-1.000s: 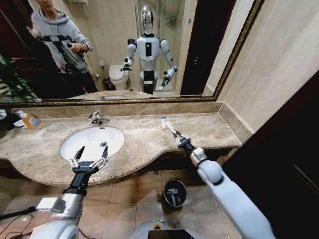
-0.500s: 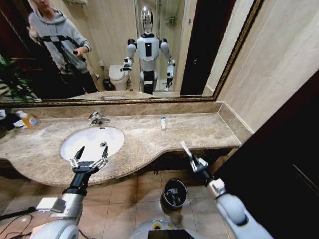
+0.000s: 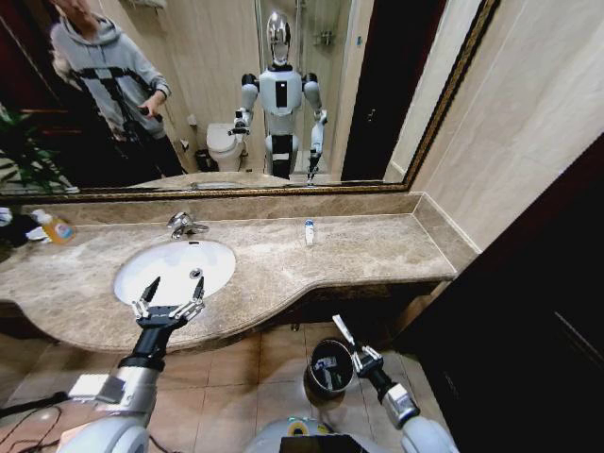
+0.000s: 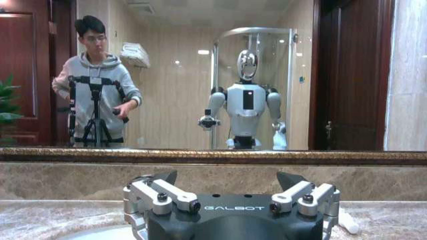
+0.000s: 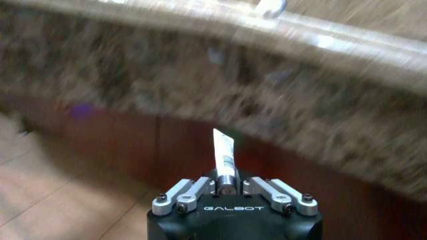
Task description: Pick up the trash from the sink and place it in the trash bin.
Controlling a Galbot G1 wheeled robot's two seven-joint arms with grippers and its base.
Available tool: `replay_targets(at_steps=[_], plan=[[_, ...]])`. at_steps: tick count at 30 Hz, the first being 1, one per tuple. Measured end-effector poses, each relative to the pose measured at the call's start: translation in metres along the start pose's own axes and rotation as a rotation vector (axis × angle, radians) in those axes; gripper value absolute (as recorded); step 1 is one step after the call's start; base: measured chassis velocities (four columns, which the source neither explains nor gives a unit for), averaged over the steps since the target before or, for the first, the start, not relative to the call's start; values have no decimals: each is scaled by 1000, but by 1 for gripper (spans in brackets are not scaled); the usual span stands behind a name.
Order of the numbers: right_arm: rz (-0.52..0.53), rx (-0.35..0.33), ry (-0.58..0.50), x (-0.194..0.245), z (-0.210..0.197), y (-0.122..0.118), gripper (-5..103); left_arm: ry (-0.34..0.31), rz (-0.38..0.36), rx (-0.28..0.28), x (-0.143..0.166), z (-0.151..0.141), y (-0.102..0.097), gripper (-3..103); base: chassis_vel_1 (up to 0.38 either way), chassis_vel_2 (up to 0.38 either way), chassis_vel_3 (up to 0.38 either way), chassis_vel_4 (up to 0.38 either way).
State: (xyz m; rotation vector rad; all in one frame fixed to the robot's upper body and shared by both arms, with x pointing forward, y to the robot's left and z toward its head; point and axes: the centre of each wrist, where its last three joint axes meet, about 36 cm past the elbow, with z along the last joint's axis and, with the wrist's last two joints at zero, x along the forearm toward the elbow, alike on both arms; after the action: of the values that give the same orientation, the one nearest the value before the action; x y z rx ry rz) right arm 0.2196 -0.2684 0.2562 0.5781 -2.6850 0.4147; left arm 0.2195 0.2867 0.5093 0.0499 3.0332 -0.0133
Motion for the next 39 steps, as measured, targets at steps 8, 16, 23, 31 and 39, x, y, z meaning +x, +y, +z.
replay_targets(at_steps=[8, 16, 23, 31, 39], plan=[[-91, 74, 172, -45, 64, -5, 16, 0, 1, 0, 0, 0, 0, 100, 0, 0, 0, 0], [-162, 128, 324, -86, 109, 0, 16, 0, 0, 0, 0, 0, 0, 100, 0, 0, 0, 0], [-196, 187, 363, -127, 120, 5, 16, 0, 0, 0, 0, 0, 0, 100, 0, 0, 0, 0], [-201, 193, 367, -166, 121, 4, 16, 0, 0, 0, 0, 0, 0, 100, 0, 0, 0, 0], [-193, 193, 383, -169, 127, -7, 16, 0, 0, 0, 0, 0, 0, 100, 0, 0, 0, 0]])
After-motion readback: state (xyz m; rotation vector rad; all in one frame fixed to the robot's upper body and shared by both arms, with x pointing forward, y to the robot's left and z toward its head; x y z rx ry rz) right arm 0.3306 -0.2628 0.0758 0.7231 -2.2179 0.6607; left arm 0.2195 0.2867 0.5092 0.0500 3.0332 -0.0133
